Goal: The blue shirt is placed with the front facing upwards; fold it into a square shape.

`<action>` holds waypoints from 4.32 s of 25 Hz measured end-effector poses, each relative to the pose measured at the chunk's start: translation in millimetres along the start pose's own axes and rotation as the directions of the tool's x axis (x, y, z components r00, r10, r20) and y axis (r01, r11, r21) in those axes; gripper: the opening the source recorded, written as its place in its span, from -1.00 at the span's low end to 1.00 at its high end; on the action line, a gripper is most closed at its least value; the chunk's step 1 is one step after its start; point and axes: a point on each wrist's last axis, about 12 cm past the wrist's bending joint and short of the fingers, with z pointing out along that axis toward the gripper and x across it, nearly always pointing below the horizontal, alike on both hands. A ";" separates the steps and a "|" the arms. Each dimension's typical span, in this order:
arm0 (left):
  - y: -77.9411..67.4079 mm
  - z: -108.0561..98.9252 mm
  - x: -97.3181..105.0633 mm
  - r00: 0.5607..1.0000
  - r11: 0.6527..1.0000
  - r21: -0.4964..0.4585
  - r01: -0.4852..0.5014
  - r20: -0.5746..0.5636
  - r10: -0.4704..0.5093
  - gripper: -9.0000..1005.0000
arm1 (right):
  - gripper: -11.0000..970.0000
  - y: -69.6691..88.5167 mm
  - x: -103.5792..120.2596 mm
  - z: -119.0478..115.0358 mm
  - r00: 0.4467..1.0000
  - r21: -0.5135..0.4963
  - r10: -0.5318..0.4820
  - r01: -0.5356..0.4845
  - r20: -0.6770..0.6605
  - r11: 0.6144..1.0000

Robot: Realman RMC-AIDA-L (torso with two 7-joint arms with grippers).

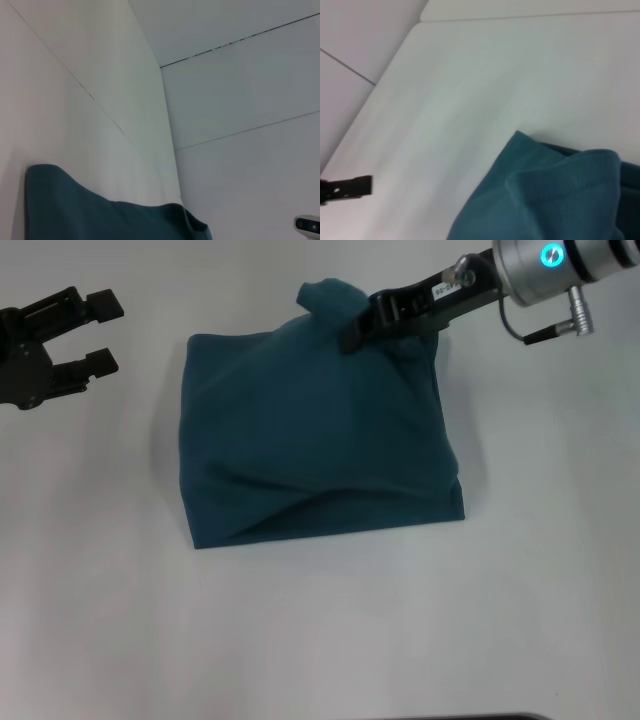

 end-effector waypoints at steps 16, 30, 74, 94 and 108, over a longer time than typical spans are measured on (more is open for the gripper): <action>-0.1 3.4 1.6 1.000 1.000 0.006 0.004 -0.003 -0.004 0.84 | -0.81 -26.3 12.5 1.6 0.997 0.127 0.072 -0.067 -0.037 0.990; 2.0 1.7 4.0 1.000 1.000 0.004 0.010 -0.001 -0.010 0.84 | -0.79 -37.5 11.8 5.7 0.995 0.177 0.094 -0.095 0.014 0.980; 3.5 0.2 6.3 1.000 1.000 0.020 0.012 0.013 -0.012 0.84 | 0.48 -58.3 14.0 -0.1 0.989 0.233 0.136 -0.148 0.067 0.961; 2.0 2.4 5.0 1.000 1.000 0.024 0.007 0.010 -0.007 0.83 | 0.54 -47.7 3.3 -27.2 0.970 0.088 0.193 -0.207 0.150 0.974; 2.5 1.7 7.1 1.000 1.000 0.028 0.012 0.006 -0.012 0.83 | 0.57 -53.7 1.6 -29.1 0.974 0.179 0.155 -0.183 0.164 0.967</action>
